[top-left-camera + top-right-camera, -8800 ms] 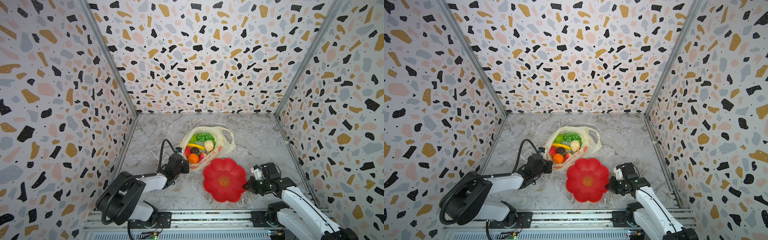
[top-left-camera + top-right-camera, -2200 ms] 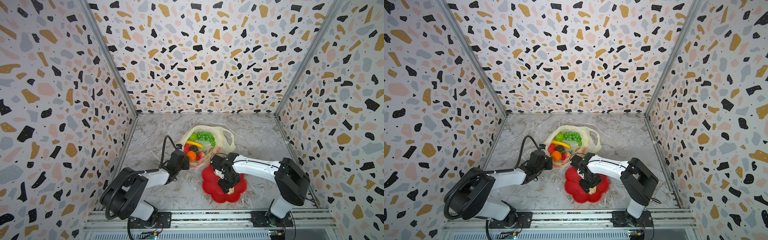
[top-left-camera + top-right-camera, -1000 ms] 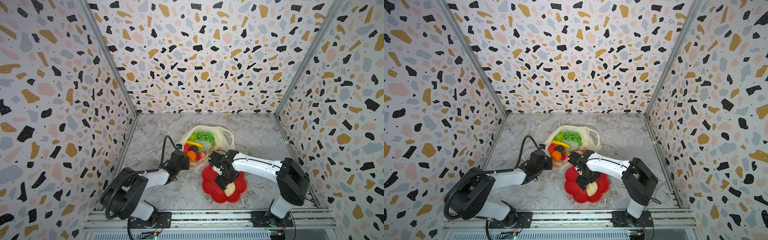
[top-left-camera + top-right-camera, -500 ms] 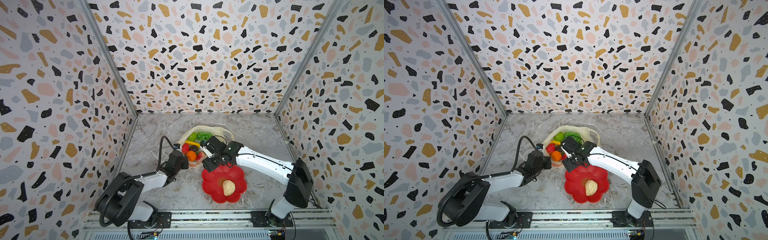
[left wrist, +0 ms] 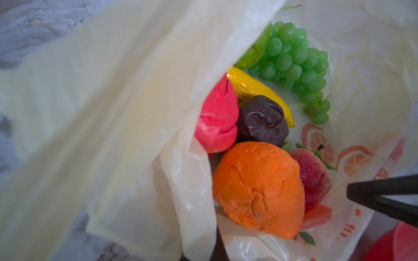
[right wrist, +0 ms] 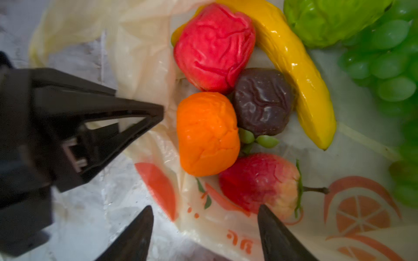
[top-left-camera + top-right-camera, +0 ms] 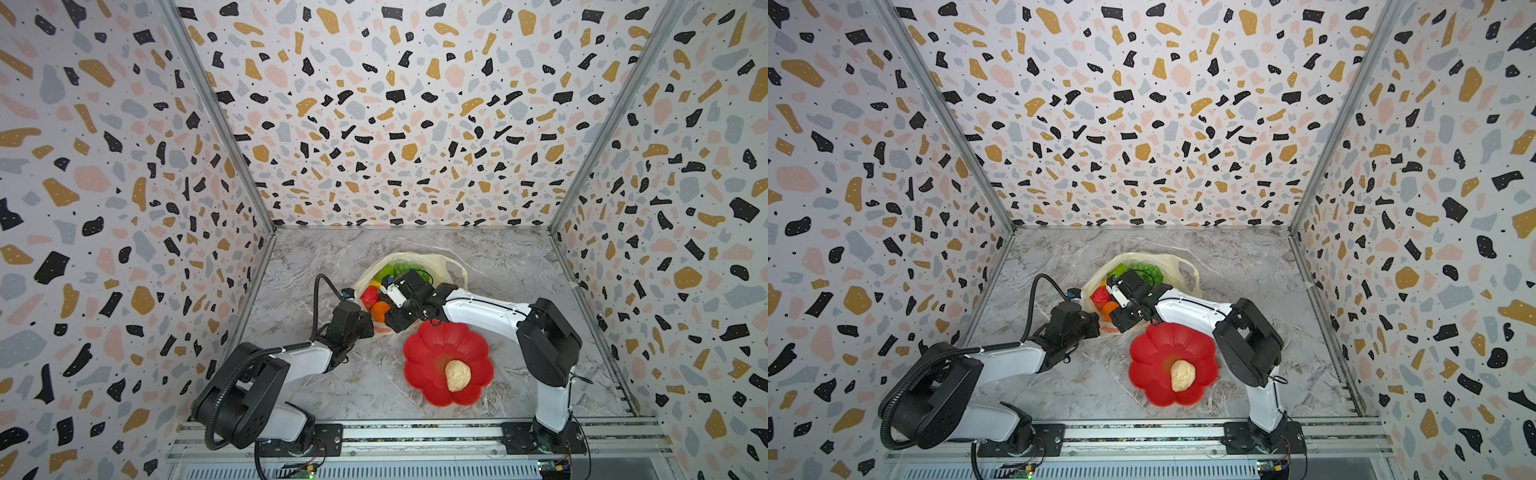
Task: Take fruits out of the plastic bag
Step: Pick up the fruit from the plastic bag.
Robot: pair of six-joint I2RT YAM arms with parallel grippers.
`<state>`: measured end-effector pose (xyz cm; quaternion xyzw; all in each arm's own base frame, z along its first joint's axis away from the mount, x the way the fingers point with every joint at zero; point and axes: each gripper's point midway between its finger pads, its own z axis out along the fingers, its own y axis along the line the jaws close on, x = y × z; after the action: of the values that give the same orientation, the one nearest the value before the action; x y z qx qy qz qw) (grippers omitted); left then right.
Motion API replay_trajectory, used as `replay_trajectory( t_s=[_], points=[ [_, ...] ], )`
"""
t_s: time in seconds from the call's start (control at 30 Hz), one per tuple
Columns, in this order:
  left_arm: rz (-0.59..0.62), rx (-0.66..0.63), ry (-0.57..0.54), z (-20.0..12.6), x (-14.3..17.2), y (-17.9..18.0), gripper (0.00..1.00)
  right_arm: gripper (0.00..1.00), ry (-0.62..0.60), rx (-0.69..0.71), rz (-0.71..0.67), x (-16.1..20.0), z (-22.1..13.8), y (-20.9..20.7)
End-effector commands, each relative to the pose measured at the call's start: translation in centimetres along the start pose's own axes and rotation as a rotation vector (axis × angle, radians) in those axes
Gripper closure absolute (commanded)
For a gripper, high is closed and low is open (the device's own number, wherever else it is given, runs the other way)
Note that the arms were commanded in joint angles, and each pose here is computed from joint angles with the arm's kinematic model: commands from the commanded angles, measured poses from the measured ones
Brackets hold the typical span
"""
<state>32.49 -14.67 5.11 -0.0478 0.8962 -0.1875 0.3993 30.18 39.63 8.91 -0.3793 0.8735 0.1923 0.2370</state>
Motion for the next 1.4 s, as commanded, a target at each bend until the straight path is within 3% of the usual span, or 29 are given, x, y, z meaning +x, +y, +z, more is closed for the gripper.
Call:
replay_trajectory(
  t_s=[0.0,0.63,0.77,1.0,1.2,1.37],
  points=[
    [-0.005,0.008,-0.019,0.1,-0.3,0.0,0.97,0.26,-0.123,-0.046,-0.077,-4.4,-1.5,1.3],
    [-0.011,0.011,-0.014,0.2,-0.4,0.2,0.97,0.35,-0.038,-0.007,-0.127,-4.3,3.9,1.1],
    [-0.013,0.011,-0.016,0.3,-0.5,0.2,0.97,0.43,-0.030,-0.009,-0.135,-4.2,4.3,1.6],
    [-0.014,0.011,-0.015,0.3,-0.5,0.2,0.97,0.55,-0.047,-0.009,-0.144,-4.8,3.4,2.1],
    [-0.014,0.011,-0.014,0.3,-0.5,0.2,0.97,0.56,-0.074,0.008,-0.149,-5.6,1.4,2.4],
    [-0.011,0.004,-0.016,0.3,-0.5,0.4,0.97,0.56,-0.135,0.045,-0.127,-6.3,-2.5,2.2]
  ],
)
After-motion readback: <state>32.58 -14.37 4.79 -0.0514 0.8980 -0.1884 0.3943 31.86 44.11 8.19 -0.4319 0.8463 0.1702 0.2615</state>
